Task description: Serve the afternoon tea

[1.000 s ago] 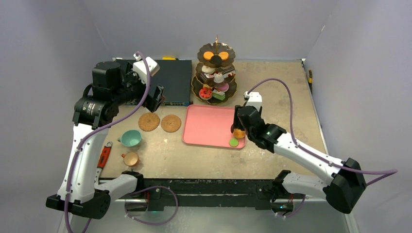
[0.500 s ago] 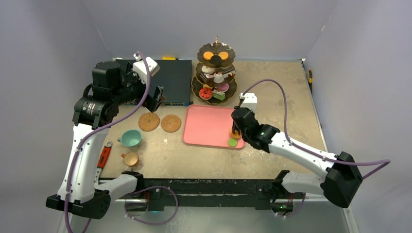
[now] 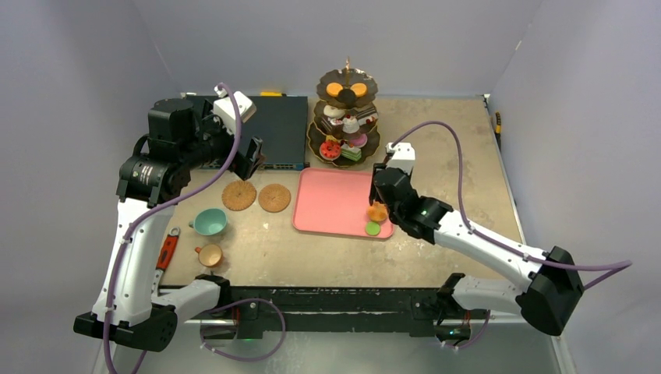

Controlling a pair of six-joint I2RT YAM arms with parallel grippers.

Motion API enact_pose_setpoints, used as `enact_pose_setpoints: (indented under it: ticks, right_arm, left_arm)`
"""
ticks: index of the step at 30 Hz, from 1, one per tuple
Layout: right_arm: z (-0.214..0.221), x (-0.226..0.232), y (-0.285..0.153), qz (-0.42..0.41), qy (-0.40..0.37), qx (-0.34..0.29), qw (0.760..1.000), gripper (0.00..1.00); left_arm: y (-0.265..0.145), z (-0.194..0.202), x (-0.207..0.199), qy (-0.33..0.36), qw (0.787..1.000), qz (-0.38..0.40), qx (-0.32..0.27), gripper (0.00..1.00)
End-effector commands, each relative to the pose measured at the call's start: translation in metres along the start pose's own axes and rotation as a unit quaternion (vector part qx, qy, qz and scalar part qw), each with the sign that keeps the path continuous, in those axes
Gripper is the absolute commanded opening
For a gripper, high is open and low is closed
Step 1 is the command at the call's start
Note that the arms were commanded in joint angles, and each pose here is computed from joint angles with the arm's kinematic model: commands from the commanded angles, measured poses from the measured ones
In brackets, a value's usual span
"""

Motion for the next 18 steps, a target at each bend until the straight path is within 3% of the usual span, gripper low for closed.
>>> enact_pose_setpoints:
  ticks: [1,18]
  right_arm:
    - [0.006,-0.002,0.001,0.009,0.027,-0.010,1.000,0.55]
    - [0.034,0.006,0.010,-0.004,0.042,0.010,0.999,0.68]
  left_arm:
    - [-0.009,-0.009,-0.001,0.018,1.000,-0.004,-0.021,0.99]
    - [-0.010,-0.013,-0.001,0.019,1.000,-0.004,-0.022,0.99]
Point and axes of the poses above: each gripper's point midway between its finger pads, its own y axis out along the fingers, its own x axis along the line the jaws close on, z = x × y, the point moved 5 cm from there along -y, back along the fingers, and after that the axes turned 12 degrees about -y, right-handed, at the moved point
